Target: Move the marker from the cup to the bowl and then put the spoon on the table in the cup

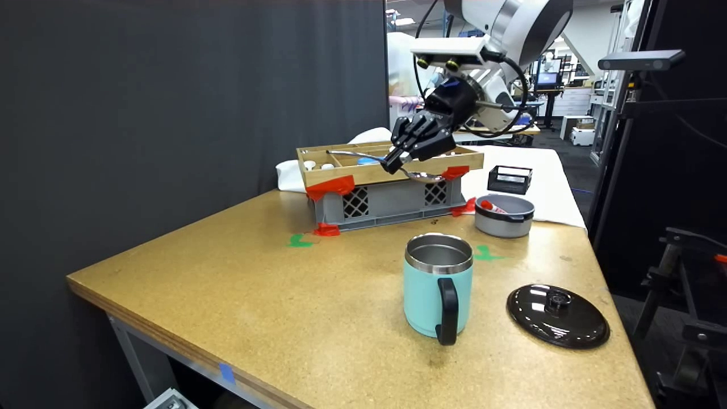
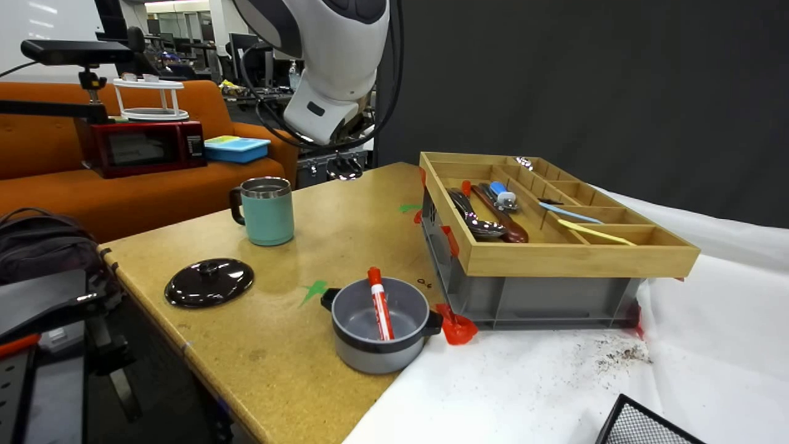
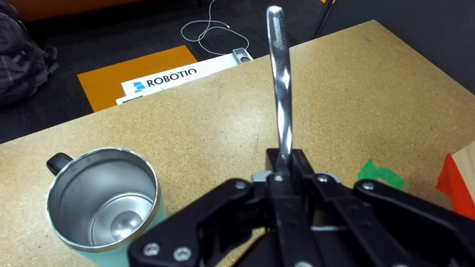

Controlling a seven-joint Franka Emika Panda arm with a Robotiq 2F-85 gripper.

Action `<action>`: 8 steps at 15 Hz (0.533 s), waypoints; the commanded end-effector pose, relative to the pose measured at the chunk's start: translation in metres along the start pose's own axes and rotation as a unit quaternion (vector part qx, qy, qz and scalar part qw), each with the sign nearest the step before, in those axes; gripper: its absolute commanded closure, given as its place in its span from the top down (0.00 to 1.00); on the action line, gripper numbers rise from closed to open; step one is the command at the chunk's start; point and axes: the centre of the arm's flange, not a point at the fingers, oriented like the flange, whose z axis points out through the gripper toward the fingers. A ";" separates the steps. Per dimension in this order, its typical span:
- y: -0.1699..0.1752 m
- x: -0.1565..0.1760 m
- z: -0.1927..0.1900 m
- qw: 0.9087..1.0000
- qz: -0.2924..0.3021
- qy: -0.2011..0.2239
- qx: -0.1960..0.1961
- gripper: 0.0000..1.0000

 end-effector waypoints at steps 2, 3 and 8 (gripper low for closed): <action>0.005 -0.019 -0.019 0.997 0.014 -0.069 -0.015 0.02; 0.007 -0.023 -0.021 0.996 0.014 -0.085 -0.021 0.02; 0.044 -0.034 -0.004 0.986 0.013 -0.141 -0.092 0.02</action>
